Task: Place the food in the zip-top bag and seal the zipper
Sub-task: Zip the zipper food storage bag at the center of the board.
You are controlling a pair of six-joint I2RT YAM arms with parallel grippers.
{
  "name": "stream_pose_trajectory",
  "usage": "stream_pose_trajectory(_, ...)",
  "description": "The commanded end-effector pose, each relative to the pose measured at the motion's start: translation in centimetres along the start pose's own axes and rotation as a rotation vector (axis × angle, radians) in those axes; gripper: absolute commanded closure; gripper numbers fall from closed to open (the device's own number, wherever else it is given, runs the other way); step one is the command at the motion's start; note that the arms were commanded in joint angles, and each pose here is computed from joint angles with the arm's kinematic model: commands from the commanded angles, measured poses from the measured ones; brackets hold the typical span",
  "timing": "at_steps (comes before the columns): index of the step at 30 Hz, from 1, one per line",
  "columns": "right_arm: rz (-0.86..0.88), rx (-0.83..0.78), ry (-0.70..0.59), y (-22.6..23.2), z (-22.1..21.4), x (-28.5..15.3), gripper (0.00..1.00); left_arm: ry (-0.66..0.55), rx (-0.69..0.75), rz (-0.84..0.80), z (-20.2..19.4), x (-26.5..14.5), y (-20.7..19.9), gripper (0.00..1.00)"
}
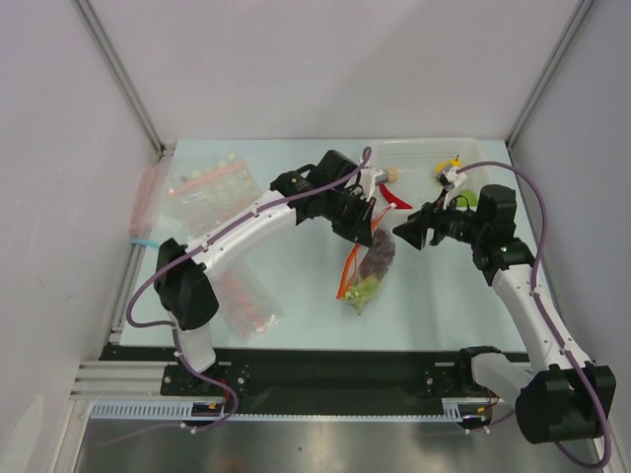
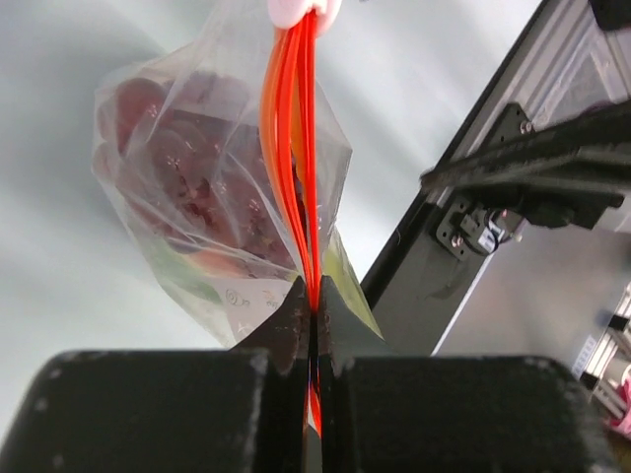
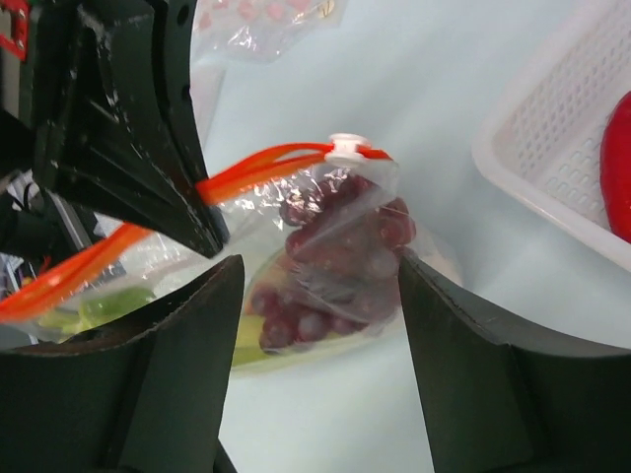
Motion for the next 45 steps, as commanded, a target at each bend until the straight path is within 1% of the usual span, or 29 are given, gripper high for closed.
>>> stream_pose_trajectory(1, 0.066, -0.163, -0.073, -0.2, 0.8, -0.7, 0.31, -0.047, 0.096, -0.087, 0.1, -2.5, -1.3, 1.0)
stream_pose_trajectory(2, 0.098, -0.168, -0.08, 0.0, 0.7, -0.8, 0.3, -0.039, 0.105, -0.091, -0.4, -2.4, -1.2, 1.0)
stream_pose_trajectory(3, 0.112, -0.168, -0.08, 0.0, 0.3, -0.8, 0.3, -0.063, 0.143, -0.097, -0.3, -3.0, -1.4, 1.0)
stream_pose_trajectory(4, 0.122, -0.185, -0.096, -0.2, 0.5, -0.9, 0.3, -0.063, 0.154, -0.097, -0.5, -3.3, -1.3, 1.0)
stream_pose_trajectory(6, 0.165, -0.155, -0.093, -0.1, -0.5, -0.7, 0.3, -0.057, 0.17, -0.095, -0.9, -3.6, -1.2, 1.0)
stream_pose_trajectory(7, 0.168, -0.202, -0.141, -0.5, 0.3, -0.5, 0.3, -0.052, 0.171, -0.096, -1.0, -3.7, -1.1, 1.0)
stream_pose_trajectory(9, 0.221, -0.193, -0.158, -0.4, -0.1, 0.0, 0.3, -0.052, 0.181, -0.096, -1.1, -3.9, -1.1, 1.0)
stream_pose_trajectory(10, 0.235, -0.228, -0.183, -0.6, 0.0, 0.3, 0.3, -0.059, 0.185, -0.098, -1.1, -4.1, -1.2, 1.0)
stream_pose_trajectory(11, 0.288, -0.242, -0.19, -0.3, 0.0, 0.4, 0.31, -0.066, 0.19, -0.106, -1.1, -4.0, -1.3, 1.0)
stream_pose_trajectory(15, 0.374, -0.231, -0.177, -0.7, -0.1, 1.6, 0.32, -0.07, 0.212, -0.124, -1.2, -4.1, -1.4, 1.0)
stream_pose_trajectory(16, 0.378, -0.253, -0.178, -0.8, 0.2, 1.7, 0.32, -0.073, 0.219, -0.126, -1.1, -4.2, -1.5, 1.0)
stream_pose_trajectory(20, 0.405, -0.271, -0.188, -1.0, 1.3, 2.7, 0.38, -0.076, 0.237, -0.129, -1.2, -4.3, -1.6, 1.0)
stream_pose_trajectory(21, 0.429, -0.306, -0.206, -0.9, 1.7, 2.9, 0.41, -0.079, 0.246, -0.128, -1.2, -4.5, -1.6, 1.0)
stream_pose_trajectory(23, 0.494, -0.256, -0.195, -0.4, 1.6, 3.2, 0.42, -0.077, 0.248, -0.124, -1.3, -4.4, -1.5, 1.0)
stream_pose_trajectory(24, 0.516, -0.26, -0.196, -0.1, 1.7, 3.4, 0.45, -0.075, 0.254, -0.125, -1.3, -4.5, -1.5, 1.0)
stream_pose_trajectory(27, 0.559, -0.28, -0.199, 0.4, 1.9, 3.8, 0.5, -0.078, 0.255, -0.109, -1.4, -4.6, -1.3, 1.0)
stream_pose_trajectory(28, 0.57, -0.273, -0.192, 0.6, 1.8, 3.9, 0.55, -0.079, 0.257, -0.106, -1.4, -4.6, -1.3, 1.0)
stream_pose_trajectory(29, 0.58, -0.28, -0.189, 0.6, 1.6, 4.2, 0.56, -0.086, 0.264, -0.103, -1.2, -4.7, -1.3, 0.99)
stream_pose_trajectory(31, 0.599, -0.278, -0.178, 0.9, 1.5, 4.4, 0.65, -0.09, 0.269, -0.094, -1.1, -4.7, -1.2, 1.0)
stream_pose_trajectory(33, 0.618, -0.285, -0.176, 1.2, 1.5, 4.3, 0.7, -0.091, 0.273, -0.088, -1.0, -4.7, -1.2, 1.0)
stream_pose_trajectory(34, 0.624, -0.292, -0.177, 1.4, 1.5, 4.3, 0.77, -0.09, 0.273, -0.088, -1.0, -4.7, -1.2, 1.0)
stream_pose_trajectory(35, 0.634, -0.296, -0.177, 1.5, 1.4, 4.3, 0.82, -0.086, 0.27, -0.077, -1.0, -4.6, -1.0, 1.0)
stream_pose_trajectory(36, 0.638, -0.314, -0.183, 1.7, 1.6, 4.1, 0.95, -0.086, 0.27, -0.071, -0.9, -4.6, -0.9, 1.0)
stream_pose_trajectory(37, 0.638, -0.313, -0.181, 1.8, 1.6, 4.0, 1.0, -0.084, 0.268, -0.062, -0.9, -4.6, -0.8, 0.99)
stream_pose_trajectory(39, 0.629, -0.307, -0.178, 1.8, 1.6, 3.9, 1.0, -0.089, 0.269, -0.035, -0.6, -4.7, -0.6, 0.95)
stream_pose_trajectory(40, 0.625, -0.287, -0.168, 1.9, 1.6, 3.8, 1.0, -0.093, 0.269, -0.025, -0.5, -4.8, -0.6, 0.86)
stream_pose_trajectory(41, 0.615, -0.304, -0.174, 1.8, 1.9, 3.9, 1.0, -0.098, 0.272, -0.018, -0.3, -5.0, -0.6, 0.82)
stream_pose_trajectory(43, 0.6, -0.276, -0.161, 1.7, 1.9, 3.9, 1.0, -0.114, 0.275, 0.005, 0.2, -5.3, -0.6, 0.75)
stream_pose_trajectory(45, 0.598, -0.249, -0.147, 1.9, 2.3, 3.9, 1.0, -0.14, 0.286, 0.017, 0.9, -5.8, -0.9, 0.71)
Point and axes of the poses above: each gripper's point midway between its finger pads, its own x axis out along the fingers, its own y axis along the line the jaws close on, z = x × y, the point moved 5 cm from there along -x, back along the fingers, and after that the axes turned 6 degrees about -x, right-handed, at the moved point
